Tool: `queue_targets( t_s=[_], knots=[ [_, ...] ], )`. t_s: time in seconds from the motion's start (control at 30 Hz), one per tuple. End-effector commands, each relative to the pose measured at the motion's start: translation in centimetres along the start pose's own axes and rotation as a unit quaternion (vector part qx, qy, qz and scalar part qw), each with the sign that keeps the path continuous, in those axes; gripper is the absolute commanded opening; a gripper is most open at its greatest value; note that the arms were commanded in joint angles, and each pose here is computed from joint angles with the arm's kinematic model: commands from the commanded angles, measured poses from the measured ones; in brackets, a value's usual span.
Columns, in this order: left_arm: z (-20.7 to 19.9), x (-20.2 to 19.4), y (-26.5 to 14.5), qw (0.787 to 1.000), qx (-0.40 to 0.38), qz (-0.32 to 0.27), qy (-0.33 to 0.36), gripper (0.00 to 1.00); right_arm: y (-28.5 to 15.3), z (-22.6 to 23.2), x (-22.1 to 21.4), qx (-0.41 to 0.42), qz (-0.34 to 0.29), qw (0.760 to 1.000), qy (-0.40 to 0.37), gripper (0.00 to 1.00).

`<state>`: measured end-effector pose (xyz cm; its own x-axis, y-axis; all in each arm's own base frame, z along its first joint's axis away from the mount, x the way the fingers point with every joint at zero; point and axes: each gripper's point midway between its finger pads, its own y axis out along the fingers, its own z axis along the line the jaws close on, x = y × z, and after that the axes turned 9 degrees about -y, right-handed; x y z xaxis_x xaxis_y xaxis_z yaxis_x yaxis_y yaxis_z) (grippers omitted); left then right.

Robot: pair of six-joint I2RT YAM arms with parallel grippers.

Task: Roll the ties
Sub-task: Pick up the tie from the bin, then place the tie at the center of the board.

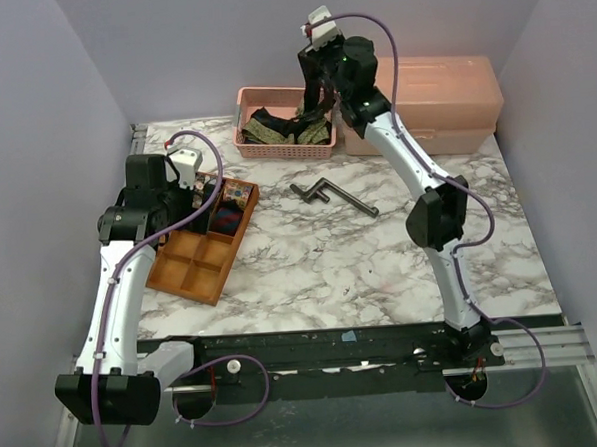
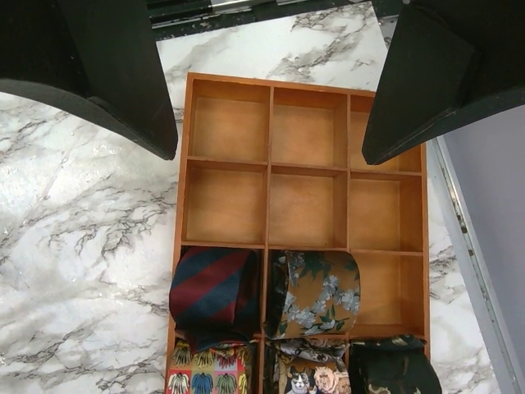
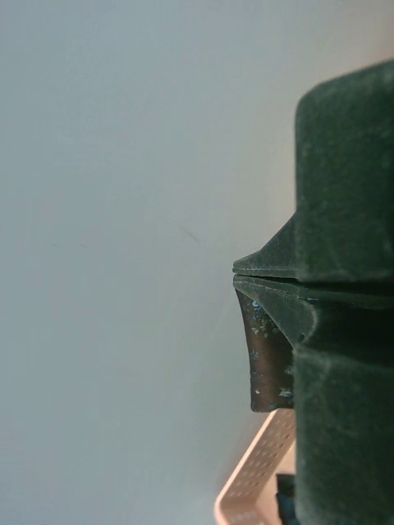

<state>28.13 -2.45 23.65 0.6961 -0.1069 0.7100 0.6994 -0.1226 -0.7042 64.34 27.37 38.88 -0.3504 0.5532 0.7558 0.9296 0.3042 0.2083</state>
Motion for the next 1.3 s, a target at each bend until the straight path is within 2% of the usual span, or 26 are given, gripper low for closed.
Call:
queue_targets(
  t_s=[0.0,0.27,0.43,0.63,0.77,0.87,0.93,1.0,1.1,1.17,1.27],
  knots=[
    [0.1,0.6,-0.7,1.000,0.005,-0.023,-0.006,0.99,-1.8,-1.3,3.9,0.043,-0.025,0.998,0.036,0.00],
    [-0.2,1.5,-1.3,0.999,-0.004,-0.052,-0.004,0.99,-7.0,-7.4,13.8,0.065,-0.101,0.989,0.083,0.00],
    [-0.7,3.1,-1.8,0.995,-0.016,-0.095,-0.001,0.99,-12.0,-12.0,21.0,0.072,-0.168,0.978,0.101,0.00],
    [-2.8,5.2,-2.7,0.986,-0.074,-0.151,0.017,0.99,-18.5,-17.1,28.6,0.069,-0.253,0.955,0.136,0.01],
    [-4.1,6.2,-2.8,0.979,-0.111,-0.170,0.027,0.99,-21.9,-20.7,31.3,0.034,-0.276,0.946,0.167,0.01],
    [-5.0,6.5,-2.4,0.977,-0.137,-0.162,0.028,0.98,-22.7,-22.1,29.6,0.000,-0.231,0.959,0.167,0.00],
    [-5.8,6.2,-2.1,0.974,-0.159,-0.155,0.036,0.99,-22.0,-20.8,24.6,-0.019,-0.135,0.977,0.161,0.00],
    [-6.8,5.3,-1.6,0.970,-0.184,-0.146,0.056,0.99,-22.8,-18.9,18.0,-0.030,-0.015,0.990,0.135,0.00],
    [-8.3,3.1,-0.7,0.964,-0.216,-0.130,0.090,0.99,-25.5,-16.0,7.7,-0.021,0.143,0.985,0.098,0.00],
    [-9.1,1.6,0.1,0.960,-0.227,-0.118,0.111,0.99,-27.4,-15.3,5.4,-0.007,0.177,0.979,0.101,0.00],
    [-9.9,0.1,1.0,0.955,-0.238,-0.113,0.135,0.98,-28.3,-14.7,8.1,0.040,0.136,0.982,0.128,0.00]
  ],
)
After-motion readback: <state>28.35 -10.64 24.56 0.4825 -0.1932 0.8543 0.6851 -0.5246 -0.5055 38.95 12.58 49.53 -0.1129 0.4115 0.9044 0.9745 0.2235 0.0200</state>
